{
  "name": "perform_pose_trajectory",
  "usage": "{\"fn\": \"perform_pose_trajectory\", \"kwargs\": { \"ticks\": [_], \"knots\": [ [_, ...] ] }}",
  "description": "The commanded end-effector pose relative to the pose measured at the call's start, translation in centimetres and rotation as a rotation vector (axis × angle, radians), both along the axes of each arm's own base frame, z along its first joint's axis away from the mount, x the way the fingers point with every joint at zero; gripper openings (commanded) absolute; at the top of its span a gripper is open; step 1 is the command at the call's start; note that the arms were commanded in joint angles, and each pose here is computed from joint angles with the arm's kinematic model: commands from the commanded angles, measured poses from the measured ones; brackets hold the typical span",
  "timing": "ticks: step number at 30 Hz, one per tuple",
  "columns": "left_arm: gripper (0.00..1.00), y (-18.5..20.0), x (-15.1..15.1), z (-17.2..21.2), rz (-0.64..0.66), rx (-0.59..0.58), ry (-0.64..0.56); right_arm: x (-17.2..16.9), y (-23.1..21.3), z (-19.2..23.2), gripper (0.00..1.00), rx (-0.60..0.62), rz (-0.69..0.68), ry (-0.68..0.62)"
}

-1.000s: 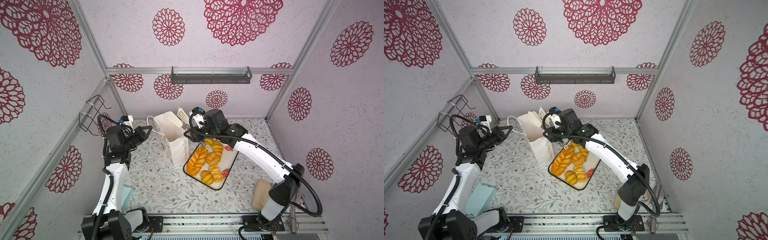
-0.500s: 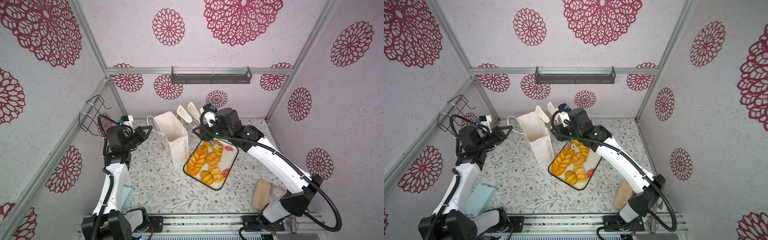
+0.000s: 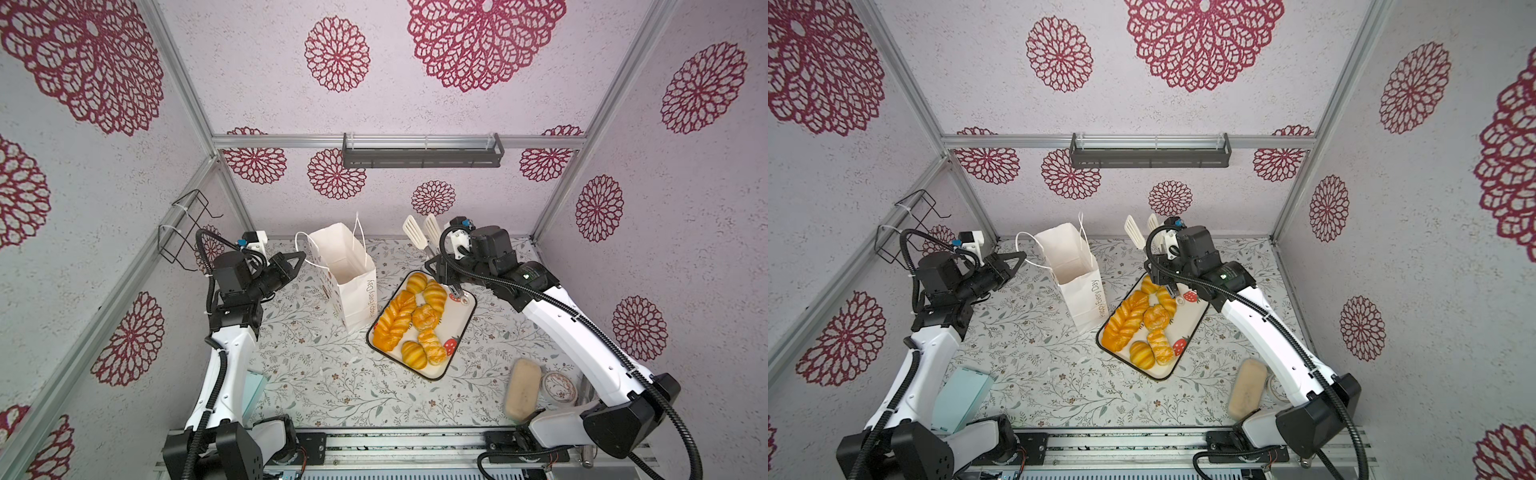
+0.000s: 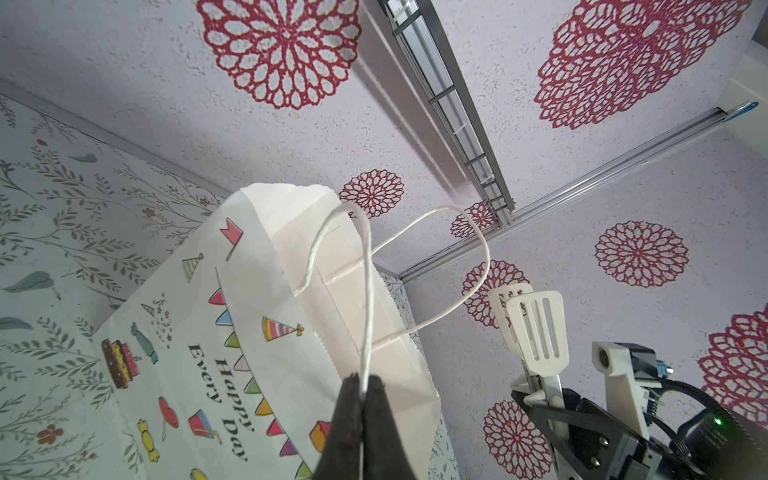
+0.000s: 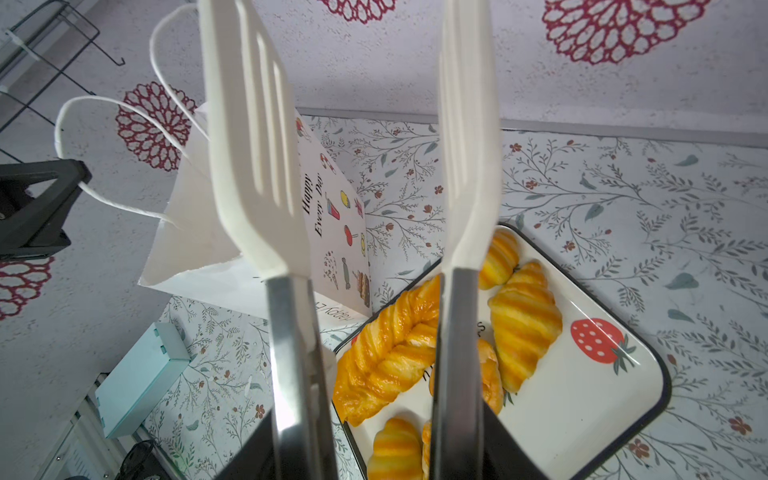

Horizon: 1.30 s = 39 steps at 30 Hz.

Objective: Place the fake bread into the paper bag
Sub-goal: 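Withdraw the open tongs with the right gripper from the bag over the tray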

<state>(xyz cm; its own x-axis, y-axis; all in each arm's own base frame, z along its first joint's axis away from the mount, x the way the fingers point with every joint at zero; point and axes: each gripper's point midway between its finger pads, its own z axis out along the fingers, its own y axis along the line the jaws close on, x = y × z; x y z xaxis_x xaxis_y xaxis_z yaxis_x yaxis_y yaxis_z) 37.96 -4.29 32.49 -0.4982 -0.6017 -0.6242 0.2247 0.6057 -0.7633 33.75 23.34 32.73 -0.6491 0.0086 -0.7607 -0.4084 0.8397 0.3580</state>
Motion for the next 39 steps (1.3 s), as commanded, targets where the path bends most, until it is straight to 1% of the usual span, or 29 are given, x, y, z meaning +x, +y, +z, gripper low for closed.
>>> {"fn": "perform_pose_trajectory", "kwargs": {
  "ticks": [1, 9, 17, 24, 30, 33, 39],
  "knots": [
    [0.00, -0.4, -0.1, 0.4, -0.018, -0.001, -0.022, 0.0, -1.6, 2.2, 0.53, 0.049, -0.058, -0.048],
    [0.00, -0.8, -0.2, 0.7, -0.036, 0.001, -0.032, 0.3, -3.5, -1.9, 0.53, 0.025, -0.106, 0.066],
    [0.00, -1.2, -0.3, 1.4, -0.062, -0.017, -0.056, 0.2, -4.8, -6.4, 0.53, 0.035, -0.130, 0.175],
    [0.04, -1.4, -0.3, 1.7, -0.071, -0.030, -0.064, -0.1, -5.4, -10.3, 0.54, -0.012, -0.148, 0.262],
    [0.07, -1.5, -0.4, 1.8, -0.075, -0.031, -0.068, -0.2, -6.1, -12.9, 0.54, -0.032, -0.169, 0.314],
    [0.11, -1.5, -0.5, 1.7, -0.070, -0.025, -0.064, -0.3, -6.4, -13.8, 0.55, -0.034, -0.179, 0.332],
    [0.14, -1.1, -0.5, 1.6, -0.044, 0.013, -0.050, -0.6, -6.7, -14.9, 0.56, -0.039, -0.186, 0.352]
  ]
}}
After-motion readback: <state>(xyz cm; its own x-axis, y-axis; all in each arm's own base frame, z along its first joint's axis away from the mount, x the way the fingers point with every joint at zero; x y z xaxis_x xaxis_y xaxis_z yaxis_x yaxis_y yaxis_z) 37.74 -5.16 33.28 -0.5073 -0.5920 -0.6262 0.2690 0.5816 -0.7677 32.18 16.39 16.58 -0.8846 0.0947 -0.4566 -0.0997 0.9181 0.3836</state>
